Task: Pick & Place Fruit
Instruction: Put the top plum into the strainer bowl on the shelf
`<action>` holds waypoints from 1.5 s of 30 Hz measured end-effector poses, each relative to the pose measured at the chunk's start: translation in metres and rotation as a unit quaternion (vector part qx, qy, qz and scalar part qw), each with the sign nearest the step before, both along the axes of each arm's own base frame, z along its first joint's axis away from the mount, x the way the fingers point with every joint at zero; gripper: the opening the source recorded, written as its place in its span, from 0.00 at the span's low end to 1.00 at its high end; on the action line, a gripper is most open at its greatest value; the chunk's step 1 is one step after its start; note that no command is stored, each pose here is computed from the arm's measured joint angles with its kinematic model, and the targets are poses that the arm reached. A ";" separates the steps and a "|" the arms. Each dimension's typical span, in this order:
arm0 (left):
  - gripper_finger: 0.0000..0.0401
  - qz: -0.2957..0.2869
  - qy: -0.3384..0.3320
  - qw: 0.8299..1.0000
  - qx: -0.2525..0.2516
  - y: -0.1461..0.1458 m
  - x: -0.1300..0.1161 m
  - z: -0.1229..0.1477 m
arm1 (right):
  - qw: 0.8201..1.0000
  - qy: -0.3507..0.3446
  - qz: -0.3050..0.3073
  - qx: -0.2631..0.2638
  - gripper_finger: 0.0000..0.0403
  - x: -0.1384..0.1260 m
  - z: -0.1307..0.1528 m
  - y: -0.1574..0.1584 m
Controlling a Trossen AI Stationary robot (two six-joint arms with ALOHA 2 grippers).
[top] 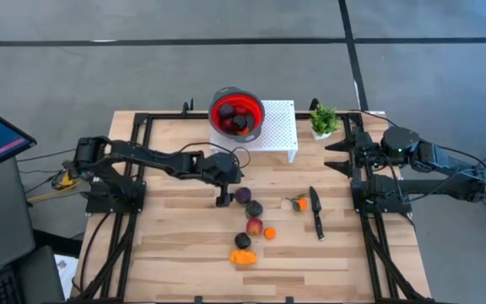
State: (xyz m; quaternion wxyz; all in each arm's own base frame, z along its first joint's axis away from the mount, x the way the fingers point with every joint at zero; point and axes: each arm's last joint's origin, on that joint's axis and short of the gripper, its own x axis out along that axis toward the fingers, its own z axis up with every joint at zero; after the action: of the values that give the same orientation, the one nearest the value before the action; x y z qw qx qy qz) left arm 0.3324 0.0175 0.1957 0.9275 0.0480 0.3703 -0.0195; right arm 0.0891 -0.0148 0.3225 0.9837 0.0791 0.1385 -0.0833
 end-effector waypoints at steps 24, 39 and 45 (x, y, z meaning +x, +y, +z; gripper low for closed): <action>0.89 -0.038 0.049 0.998 -0.003 -0.008 0.021 -0.061 | 1.000 0.000 0.000 0.000 0.65 0.000 0.000 0.000; 0.79 -0.052 0.041 0.997 -0.026 -0.007 0.025 -0.069 | 1.000 0.000 0.000 0.000 0.65 0.000 0.000 0.000; 0.73 -0.044 0.043 0.998 -0.033 -0.007 0.025 -0.069 | 1.000 0.000 0.000 0.000 0.65 0.000 0.000 0.000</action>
State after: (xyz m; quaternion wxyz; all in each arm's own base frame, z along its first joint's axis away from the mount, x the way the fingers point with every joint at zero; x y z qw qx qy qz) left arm 0.3575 0.0109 0.1265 0.9100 0.0325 0.4064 -0.0751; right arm 0.0891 -0.0148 0.3225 0.9837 0.0790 0.1385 -0.0834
